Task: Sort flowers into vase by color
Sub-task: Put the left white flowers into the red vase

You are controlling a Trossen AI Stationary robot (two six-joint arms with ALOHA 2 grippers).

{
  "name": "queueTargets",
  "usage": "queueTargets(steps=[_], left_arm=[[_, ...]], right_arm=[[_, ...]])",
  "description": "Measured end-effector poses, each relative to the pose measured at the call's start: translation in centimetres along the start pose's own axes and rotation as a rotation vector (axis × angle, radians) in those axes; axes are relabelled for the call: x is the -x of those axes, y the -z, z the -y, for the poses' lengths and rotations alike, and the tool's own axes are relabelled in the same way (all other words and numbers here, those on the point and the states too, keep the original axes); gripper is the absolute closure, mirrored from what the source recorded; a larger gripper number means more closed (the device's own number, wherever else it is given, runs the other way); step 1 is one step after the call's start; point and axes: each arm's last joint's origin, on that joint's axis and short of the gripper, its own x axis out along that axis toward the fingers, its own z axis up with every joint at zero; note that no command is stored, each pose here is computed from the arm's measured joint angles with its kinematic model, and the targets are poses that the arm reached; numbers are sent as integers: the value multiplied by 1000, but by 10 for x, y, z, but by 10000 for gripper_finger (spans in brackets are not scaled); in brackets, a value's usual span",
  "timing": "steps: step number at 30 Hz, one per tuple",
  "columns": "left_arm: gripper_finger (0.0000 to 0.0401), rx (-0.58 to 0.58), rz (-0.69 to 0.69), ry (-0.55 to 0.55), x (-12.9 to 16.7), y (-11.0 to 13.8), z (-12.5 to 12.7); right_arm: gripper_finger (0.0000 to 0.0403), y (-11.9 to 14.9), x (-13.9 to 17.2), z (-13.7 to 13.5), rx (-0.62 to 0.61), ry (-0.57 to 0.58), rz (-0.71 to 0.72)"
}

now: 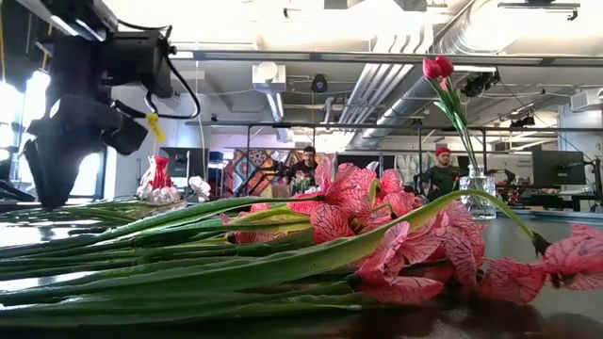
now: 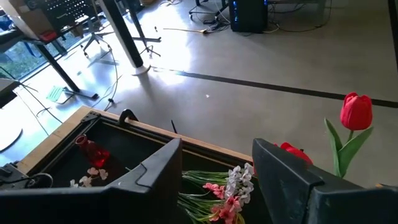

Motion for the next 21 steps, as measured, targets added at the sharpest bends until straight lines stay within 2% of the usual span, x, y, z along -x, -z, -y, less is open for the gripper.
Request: queueTargets(steps=[4,7,9,12,15,21], left_arm=[[270,30,19,46,-15,3,-3],[279,78,12,31,-21,6,-8],[299,88,10,19,-22,7,-10],[354,85,11,6,-21,7,-10],[391,74,25,19,-16,5,-6],[395,-28,136,139,14,-8,17]], right_arm=[[220,0,0,0,-2,-1,0],[220,0,0,0,-6,-3,2],[220,-1,0,-1,-11,-8,8],[220,-2,0,-2,-20,-15,17],[220,-2,0,-2,-21,-17,20],[220,-2,0,-2,-19,-17,19]])
